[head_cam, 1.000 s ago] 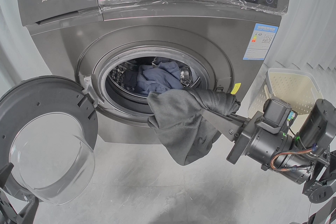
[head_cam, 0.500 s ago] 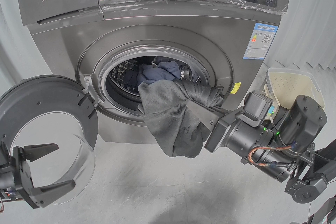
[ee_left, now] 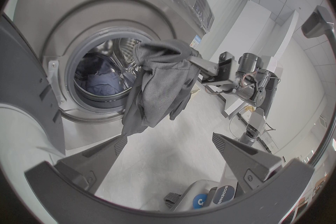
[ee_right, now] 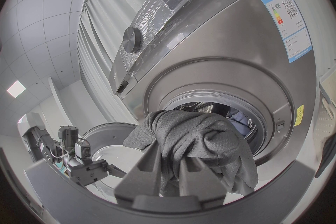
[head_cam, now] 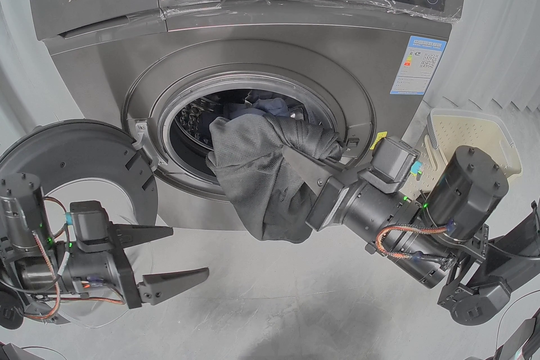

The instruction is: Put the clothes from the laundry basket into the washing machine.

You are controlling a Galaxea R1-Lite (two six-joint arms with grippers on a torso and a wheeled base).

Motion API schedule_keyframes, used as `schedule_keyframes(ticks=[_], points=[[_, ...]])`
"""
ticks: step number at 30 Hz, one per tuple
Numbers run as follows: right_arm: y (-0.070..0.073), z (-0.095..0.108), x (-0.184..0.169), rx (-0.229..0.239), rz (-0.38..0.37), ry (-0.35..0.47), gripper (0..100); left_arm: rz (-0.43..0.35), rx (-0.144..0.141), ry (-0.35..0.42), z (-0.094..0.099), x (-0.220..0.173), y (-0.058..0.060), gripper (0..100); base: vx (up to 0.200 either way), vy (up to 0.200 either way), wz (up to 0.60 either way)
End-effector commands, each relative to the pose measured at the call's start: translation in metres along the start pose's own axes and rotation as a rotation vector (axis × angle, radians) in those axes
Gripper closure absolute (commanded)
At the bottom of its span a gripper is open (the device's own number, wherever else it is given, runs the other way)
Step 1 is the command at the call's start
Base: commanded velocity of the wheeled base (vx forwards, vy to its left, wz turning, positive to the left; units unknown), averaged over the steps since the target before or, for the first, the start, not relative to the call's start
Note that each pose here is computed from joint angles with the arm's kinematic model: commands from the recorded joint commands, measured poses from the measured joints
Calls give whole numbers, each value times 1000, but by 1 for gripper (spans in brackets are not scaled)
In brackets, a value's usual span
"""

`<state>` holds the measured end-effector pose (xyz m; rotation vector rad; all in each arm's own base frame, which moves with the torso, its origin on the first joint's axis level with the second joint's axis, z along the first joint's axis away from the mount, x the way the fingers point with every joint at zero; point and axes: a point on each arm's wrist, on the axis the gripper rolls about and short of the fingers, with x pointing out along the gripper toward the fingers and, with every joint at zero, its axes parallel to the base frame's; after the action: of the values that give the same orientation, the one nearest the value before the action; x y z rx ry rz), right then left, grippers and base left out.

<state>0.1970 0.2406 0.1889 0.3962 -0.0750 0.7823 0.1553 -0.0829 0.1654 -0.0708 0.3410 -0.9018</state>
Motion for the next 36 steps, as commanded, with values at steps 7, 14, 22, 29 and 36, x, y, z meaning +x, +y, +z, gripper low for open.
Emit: schedule_keyframes(ticks=[7,14,22,29,36], points=[[6,-4,3,12,18,6,100,-28,-25,73,-6,59,22,0,0,0,0],[7,-4,2,14,23,-2,100,-28,-31,81,-5,80,32,0,0,0,0],[8,-6,3,16,25,4,100,-42,-34,81,-5,105,37,0,0,0,0],[10,-8,2,17,29,10,100,-16,-32,71,-8,124,44,0,0,0,0],[9,-8,1,16,28,13,100,3,-15,35,-9,140,49,0,0,0,0]])
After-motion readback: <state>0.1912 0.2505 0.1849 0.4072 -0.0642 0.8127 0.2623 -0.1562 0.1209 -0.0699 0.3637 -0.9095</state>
